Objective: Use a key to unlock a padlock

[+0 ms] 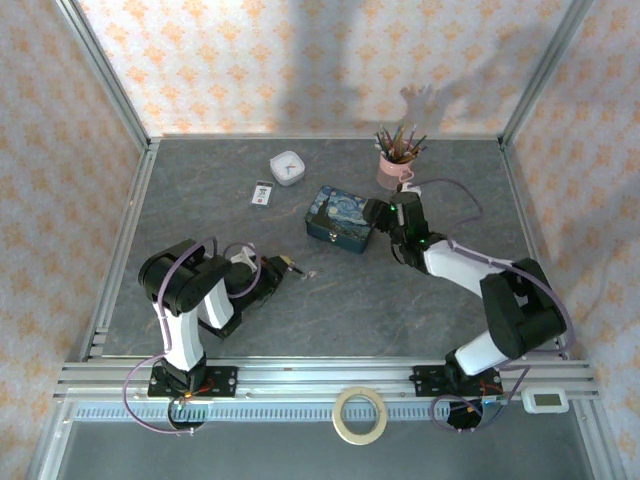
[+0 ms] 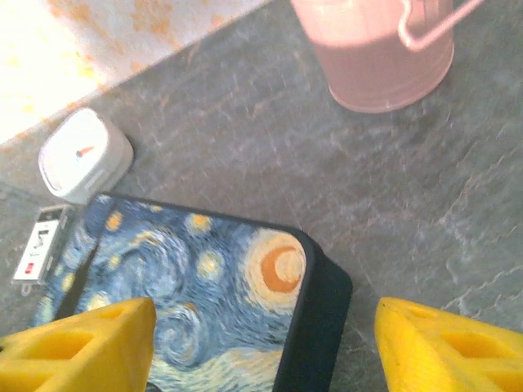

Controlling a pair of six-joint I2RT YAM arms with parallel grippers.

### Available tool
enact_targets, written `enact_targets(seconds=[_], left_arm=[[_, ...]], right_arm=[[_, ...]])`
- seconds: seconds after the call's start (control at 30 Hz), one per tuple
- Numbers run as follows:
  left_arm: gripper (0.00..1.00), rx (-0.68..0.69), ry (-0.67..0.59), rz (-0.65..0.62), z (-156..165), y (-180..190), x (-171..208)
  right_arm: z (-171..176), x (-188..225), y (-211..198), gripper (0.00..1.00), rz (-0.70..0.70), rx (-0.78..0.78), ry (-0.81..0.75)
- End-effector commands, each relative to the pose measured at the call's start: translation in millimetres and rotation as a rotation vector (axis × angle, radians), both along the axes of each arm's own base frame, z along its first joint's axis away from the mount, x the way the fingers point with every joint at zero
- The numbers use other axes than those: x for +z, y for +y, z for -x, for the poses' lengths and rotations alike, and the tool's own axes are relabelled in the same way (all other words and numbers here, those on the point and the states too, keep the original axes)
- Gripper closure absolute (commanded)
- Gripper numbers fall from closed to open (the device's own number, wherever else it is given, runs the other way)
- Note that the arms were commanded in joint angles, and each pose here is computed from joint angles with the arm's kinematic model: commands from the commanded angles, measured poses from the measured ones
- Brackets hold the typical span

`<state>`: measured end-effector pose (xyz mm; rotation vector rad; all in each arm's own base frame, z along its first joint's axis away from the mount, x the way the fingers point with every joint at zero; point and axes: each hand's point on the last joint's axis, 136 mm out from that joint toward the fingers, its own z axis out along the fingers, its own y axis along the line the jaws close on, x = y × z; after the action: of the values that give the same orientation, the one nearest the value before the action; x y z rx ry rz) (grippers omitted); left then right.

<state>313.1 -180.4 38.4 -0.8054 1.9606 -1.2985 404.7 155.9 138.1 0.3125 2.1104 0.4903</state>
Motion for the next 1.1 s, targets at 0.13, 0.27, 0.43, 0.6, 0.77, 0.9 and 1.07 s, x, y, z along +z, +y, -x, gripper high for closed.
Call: enact_targets(seconds=[0.13, 0.27, 0.43, 0.6, 0.77, 0.9, 1.07], left_arm=[[0.94, 0.013, 0.016, -0.061, -1.2, 7.4, -11.0], [0.76, 0.025, 0.026, -0.073, -2.9, 9.2, -13.7], [0.62, 0.040, 0.011, -0.076, -3.3, 13.0, -8.7], [0.55, 0.066, 0.019, -0.108, -1.5, 26.1, -6.2], [0.45, 0.111, 0.019, -0.235, -8.2, 51.3, 3.8], [0.37, 0.166, -0.007, -0.483, -20.7, 80.1, 30.6], [0.22, 0.307, -0.137, -0.759, -32.5, 119.7, 100.4]], right_arm=[[8.1, 31.1, -35.0, 0.20, 0.077, -0.125, -0.102], [14.9, 33.7, -45.7, 0.10, 0.090, -0.162, -0.119], [19.1, 33.1, -55.0, 0.09, 0.104, -0.194, -0.124], [17.5, 22.9, -68.9, 0.08, 0.192, -0.218, -0.115], [21.3, 11.9, -122.1, 0.06, 0.318, -0.367, -0.113], [27.9, 9.4, -165.8, 0.06, 0.334, -0.466, -0.136], [33.1, -0.1, -199.9, 0.06, 0.371, -0.525, -0.147]])
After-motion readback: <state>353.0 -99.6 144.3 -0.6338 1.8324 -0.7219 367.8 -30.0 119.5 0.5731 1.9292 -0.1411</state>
